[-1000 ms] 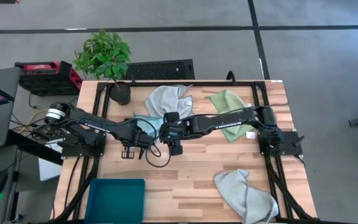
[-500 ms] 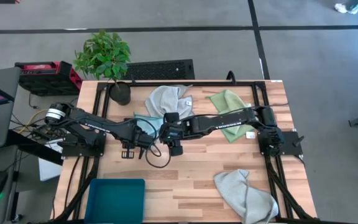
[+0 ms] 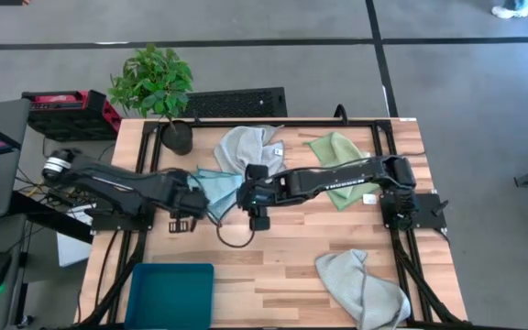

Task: Fold microfiber towels
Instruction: Fold the blue microfiber cloth

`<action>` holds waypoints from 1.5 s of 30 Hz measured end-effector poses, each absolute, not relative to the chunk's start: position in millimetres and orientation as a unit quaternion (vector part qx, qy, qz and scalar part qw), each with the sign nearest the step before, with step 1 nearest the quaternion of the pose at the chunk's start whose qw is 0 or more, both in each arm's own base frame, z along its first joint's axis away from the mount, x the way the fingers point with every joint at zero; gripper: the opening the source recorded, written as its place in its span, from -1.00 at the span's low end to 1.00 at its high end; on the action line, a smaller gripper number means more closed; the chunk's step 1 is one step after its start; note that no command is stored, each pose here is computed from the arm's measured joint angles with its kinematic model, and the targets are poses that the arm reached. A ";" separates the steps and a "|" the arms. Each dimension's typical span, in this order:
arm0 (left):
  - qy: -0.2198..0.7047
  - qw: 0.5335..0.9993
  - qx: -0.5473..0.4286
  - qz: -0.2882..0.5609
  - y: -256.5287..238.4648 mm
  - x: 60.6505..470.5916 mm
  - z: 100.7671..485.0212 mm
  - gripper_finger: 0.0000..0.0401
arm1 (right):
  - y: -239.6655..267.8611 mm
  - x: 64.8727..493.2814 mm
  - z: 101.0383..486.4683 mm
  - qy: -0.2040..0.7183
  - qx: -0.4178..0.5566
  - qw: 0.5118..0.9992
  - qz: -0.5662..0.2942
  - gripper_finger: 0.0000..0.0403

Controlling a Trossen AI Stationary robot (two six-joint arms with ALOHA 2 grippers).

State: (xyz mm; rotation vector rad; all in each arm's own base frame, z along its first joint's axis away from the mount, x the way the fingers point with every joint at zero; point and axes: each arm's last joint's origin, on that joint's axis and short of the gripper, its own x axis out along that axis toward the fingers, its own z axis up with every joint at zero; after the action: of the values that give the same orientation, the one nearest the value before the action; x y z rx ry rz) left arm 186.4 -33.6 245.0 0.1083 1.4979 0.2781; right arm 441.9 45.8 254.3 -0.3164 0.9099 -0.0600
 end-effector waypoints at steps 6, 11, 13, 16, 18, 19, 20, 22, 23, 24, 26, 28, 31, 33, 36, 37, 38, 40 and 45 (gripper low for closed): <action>0.617 0.774 0.048 0.131 -42.9 166.6 264.8 -0.40 | 61.2 460.6 237.2 0.336 -0.145 0.930 -0.024 0.10; 0.592 0.794 0.064 0.122 -49.0 158.7 271.0 -0.40 | 69.0 483.9 199.1 0.308 -0.163 0.937 -0.017 0.10; 0.588 0.797 0.066 0.117 -51.0 158.0 271.6 -0.40 | 69.3 490.7 181.0 0.313 -0.164 0.935 -0.018 0.10; 0.586 0.799 0.071 0.115 -52.5 157.5 271.8 -0.40 | 65.4 500.8 174.2 0.299 -0.153 0.941 -0.030 0.10; 0.586 0.799 0.072 0.115 -52.9 157.3 271.8 -0.40 | 61.2 505.6 166.7 0.303 -0.148 0.941 -0.036 0.10; 0.586 0.799 0.072 0.115 -53.0 157.5 271.7 -0.40 | 59.2 507.2 158.7 0.313 -0.149 0.937 -0.037 0.10; 0.587 0.798 0.072 0.115 -53.0 157.6 271.5 -0.40 | 57.2 508.5 150.0 0.323 -0.150 0.934 -0.039 0.10; 0.586 0.798 0.073 0.115 -53.0 157.6 271.6 -0.40 | 53.9 510.9 137.8 0.335 -0.149 0.929 -0.040 0.10; 0.586 0.798 0.073 0.116 -53.0 157.6 271.6 -0.40 | 54.2 513.1 136.2 0.327 -0.144 0.933 -0.041 0.10; 0.586 0.798 0.073 0.116 -53.0 157.6 271.6 -0.40 | 54.4 514.2 135.2 0.323 -0.139 0.935 -0.043 0.10; 0.586 0.799 0.073 0.116 -52.9 157.6 271.6 -0.40 | 55.1 515.9 130.9 0.319 -0.136 0.937 -0.044 0.10; 0.586 0.799 0.074 0.117 -52.9 157.6 271.6 -0.40 | 54.9 515.6 126.4 0.325 -0.136 0.935 -0.043 0.10; 0.584 0.799 0.076 0.119 -52.7 157.7 271.7 -0.40 | 54.9 516.3 128.3 0.319 -0.135 0.937 -0.045 0.10; 0.584 0.799 0.078 0.119 -52.7 157.7 271.7 -0.40 | 54.6 516.3 128.8 0.317 -0.123 0.939 -0.058 0.10; 0.584 0.799 0.079 0.119 -52.6 157.7 271.7 -0.40 | 54.0 516.3 128.0 0.318 -0.116 0.939 -0.065 0.10; 0.584 0.799 0.079 0.119 -52.6 157.7 271.7 -0.40 | 53.3 517.4 124.1 0.317 -0.115 0.939 -0.066 0.10; 0.584 0.799 0.080 0.119 -52.6 157.8 271.7 -0.40 | 51.7 518.9 119.5 0.316 -0.114 0.940 -0.068 0.10; 0.584 0.799 0.080 0.119 -52.6 157.8 271.7 -0.40 | 51.5 516.6 109.5 0.335 -0.118 0.933 -0.066 0.10; 0.583 0.799 0.080 0.119 -52.6 157.8 271.7 -0.40 | 50.3 517.7 98.8 0.338 -0.138 0.926 -0.097 0.10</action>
State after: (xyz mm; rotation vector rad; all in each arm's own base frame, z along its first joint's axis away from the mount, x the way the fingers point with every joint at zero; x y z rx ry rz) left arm 157.8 -52.6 271.7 0.1715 1.2516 0.2549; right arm 517.7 50.3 98.8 -0.2831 0.6935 -0.1997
